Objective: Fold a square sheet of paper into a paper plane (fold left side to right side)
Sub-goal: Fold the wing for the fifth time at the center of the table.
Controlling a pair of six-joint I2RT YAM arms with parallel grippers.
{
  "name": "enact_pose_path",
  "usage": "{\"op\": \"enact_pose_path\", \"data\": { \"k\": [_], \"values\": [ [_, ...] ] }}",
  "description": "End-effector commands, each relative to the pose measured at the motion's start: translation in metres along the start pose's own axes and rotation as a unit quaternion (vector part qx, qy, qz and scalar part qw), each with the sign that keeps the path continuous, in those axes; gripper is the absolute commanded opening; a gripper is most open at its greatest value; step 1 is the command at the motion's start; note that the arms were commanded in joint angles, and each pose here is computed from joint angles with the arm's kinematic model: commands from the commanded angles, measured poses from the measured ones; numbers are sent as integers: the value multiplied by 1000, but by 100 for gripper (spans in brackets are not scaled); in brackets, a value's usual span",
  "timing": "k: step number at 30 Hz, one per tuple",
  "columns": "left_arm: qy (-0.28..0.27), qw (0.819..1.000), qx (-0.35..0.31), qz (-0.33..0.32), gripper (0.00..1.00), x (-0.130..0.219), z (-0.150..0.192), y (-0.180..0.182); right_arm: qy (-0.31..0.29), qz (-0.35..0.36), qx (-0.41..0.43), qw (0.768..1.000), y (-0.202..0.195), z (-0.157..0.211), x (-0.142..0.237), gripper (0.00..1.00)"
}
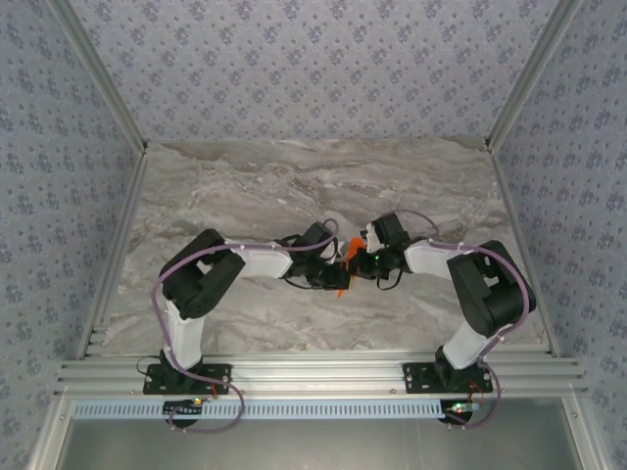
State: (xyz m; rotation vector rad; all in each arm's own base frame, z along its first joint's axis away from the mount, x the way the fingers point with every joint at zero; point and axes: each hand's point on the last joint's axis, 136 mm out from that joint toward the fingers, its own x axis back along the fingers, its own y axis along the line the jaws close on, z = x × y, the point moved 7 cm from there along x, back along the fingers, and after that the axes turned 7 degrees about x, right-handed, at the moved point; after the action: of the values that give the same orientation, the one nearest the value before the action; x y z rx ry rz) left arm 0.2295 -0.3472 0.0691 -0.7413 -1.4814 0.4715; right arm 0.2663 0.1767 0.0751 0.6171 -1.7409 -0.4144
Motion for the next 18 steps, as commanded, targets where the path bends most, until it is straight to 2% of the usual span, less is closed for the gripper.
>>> {"op": "enact_pose_path", "data": {
  "k": [1,7,18],
  "values": [
    [17,997,30,-72,7,-12,15,35,25,34,-19,999,-13,13,-4,7],
    [25,995,38,-83,7,-16,18,42,9,60,4,998,-32,3,-1,7],
    [32,994,48,-91,7,-19,21,49,-42,66,23,997,-53,-37,16,8]
  ]
}}
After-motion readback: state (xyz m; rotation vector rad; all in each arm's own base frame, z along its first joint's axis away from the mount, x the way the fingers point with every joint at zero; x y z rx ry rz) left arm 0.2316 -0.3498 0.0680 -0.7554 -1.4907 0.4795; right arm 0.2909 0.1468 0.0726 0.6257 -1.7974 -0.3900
